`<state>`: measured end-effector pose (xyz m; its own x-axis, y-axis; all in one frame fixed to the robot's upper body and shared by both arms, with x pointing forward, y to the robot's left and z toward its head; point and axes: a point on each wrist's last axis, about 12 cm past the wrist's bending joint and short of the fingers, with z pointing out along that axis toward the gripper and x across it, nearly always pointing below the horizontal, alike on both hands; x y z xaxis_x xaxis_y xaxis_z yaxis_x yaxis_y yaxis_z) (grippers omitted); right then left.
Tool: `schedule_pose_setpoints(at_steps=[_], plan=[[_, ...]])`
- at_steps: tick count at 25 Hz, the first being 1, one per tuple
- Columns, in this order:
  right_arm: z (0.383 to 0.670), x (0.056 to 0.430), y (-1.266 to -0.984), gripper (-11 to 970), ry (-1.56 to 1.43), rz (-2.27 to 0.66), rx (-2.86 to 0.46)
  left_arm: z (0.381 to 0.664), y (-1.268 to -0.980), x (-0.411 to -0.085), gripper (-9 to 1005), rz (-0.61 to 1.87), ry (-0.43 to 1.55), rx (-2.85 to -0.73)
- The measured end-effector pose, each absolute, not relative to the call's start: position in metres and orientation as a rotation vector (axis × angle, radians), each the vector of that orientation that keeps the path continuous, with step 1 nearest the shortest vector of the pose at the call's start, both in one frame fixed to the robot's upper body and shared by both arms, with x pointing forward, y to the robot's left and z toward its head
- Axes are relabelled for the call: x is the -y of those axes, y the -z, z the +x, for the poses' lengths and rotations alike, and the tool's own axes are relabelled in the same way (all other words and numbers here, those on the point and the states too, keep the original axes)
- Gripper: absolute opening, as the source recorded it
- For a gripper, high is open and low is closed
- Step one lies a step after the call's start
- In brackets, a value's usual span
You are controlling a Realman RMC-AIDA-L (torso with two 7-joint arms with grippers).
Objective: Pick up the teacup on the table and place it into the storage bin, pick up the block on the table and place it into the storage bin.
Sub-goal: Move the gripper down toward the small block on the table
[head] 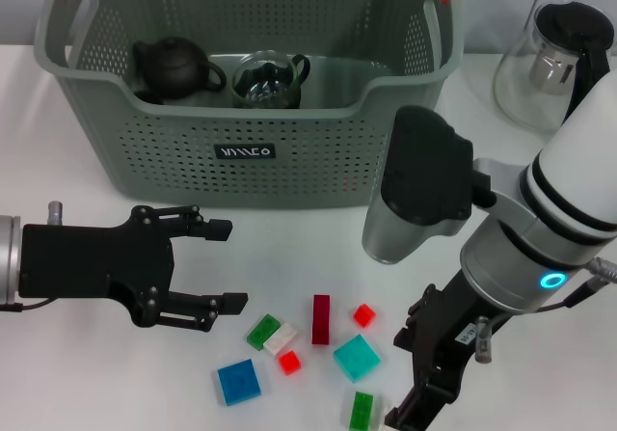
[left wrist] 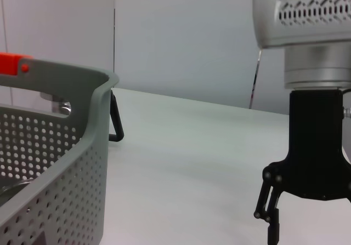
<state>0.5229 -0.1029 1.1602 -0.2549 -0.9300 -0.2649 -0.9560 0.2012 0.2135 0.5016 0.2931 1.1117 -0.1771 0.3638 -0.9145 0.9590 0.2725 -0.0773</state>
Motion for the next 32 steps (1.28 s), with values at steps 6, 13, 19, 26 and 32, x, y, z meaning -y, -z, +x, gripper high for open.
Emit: schedule_pose_setpoints(at_steps=[6, 13, 19, 26, 32], plan=[[0.519, 0.101, -1.152, 943, -0.496, -1.913, -2.388, 0.500, -1.109, -0.293, 861, 1.233, 0.897, -1.702], [0.514, 0.092, -1.140, 937, -0.452, -1.962, -2.400, 0.498, -1.104, -0.293, 861, 1.251, 0.896, -1.711], [0.511, 0.082, -1.130, 932, -0.410, -1.983, -2.389, 0.498, -1.102, -0.293, 860, 1.252, 0.899, -1.708], [0.507, 0.075, -1.121, 925, -0.375, -1.989, -2.387, 0.499, -1.103, -0.292, 860, 1.256, 0.897, -1.704], [0.506, 0.073, -1.118, 919, -0.360, -1.986, -2.384, 0.499, -1.103, -0.292, 860, 1.259, 0.895, -1.701]])
